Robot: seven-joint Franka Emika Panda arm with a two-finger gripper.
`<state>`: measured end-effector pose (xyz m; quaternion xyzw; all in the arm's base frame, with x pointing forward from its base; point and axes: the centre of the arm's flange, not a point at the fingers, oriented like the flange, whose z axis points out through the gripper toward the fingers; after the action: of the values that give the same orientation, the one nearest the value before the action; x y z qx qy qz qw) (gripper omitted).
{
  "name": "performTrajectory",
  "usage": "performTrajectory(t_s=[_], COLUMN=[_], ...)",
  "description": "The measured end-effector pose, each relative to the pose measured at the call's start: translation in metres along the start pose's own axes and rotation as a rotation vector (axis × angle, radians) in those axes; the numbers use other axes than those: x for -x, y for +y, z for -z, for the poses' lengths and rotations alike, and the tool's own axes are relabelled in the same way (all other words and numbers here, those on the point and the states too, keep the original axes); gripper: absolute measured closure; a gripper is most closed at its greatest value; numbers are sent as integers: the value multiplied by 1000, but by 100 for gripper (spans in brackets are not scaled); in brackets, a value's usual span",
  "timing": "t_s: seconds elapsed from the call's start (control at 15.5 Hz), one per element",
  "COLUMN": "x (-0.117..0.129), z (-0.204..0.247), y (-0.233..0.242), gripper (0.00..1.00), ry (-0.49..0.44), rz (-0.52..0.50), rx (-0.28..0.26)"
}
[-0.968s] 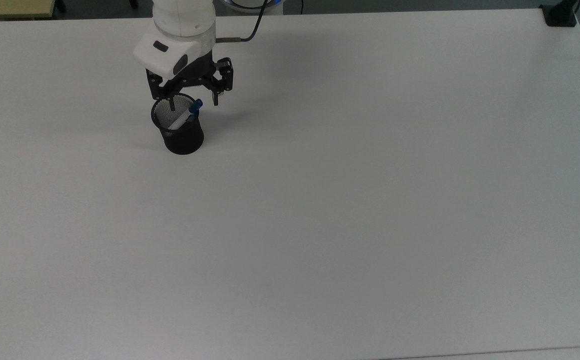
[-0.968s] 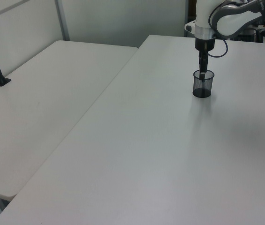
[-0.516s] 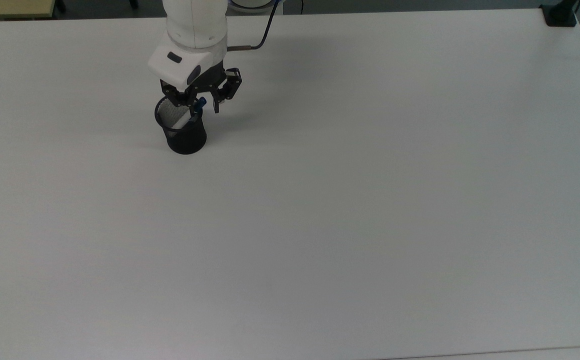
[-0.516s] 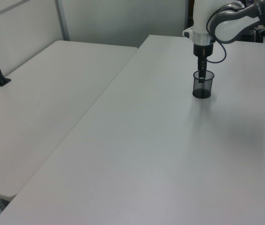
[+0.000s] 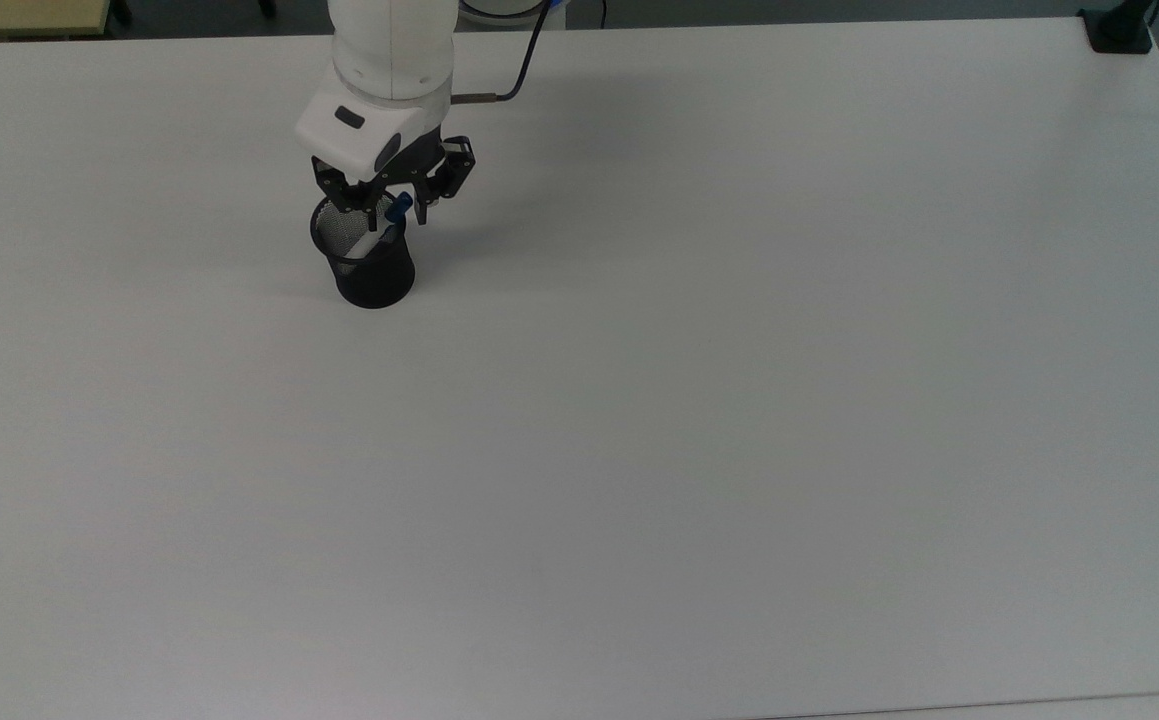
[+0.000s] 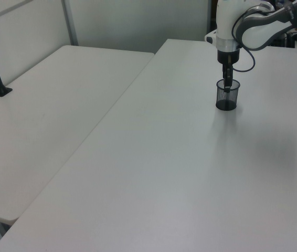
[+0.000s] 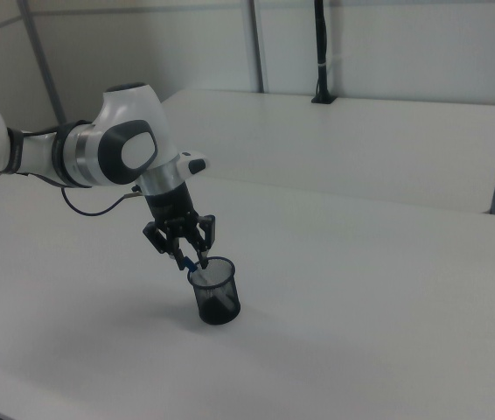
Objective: Remove the marker
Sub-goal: 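Lower the gripper onto the blue-capped marker and close on it, then lift the marker straight up out of the pen cup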
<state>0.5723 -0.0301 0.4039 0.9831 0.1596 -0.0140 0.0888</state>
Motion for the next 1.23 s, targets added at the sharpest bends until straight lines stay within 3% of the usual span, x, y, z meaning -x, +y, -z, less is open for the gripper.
performTrajectory(t_s=[0.52,0.58,0.65,0.77,1.23], x=[7,8,8,8,6], z=[2,2,2,9,25], y=[2,2,2,4,12], gripper=[55,57,73,78,78], ry=[-53,-54,-54,-47,-34], rz=[14,16,14,-12,-50], rx=[28,31,35,49,57])
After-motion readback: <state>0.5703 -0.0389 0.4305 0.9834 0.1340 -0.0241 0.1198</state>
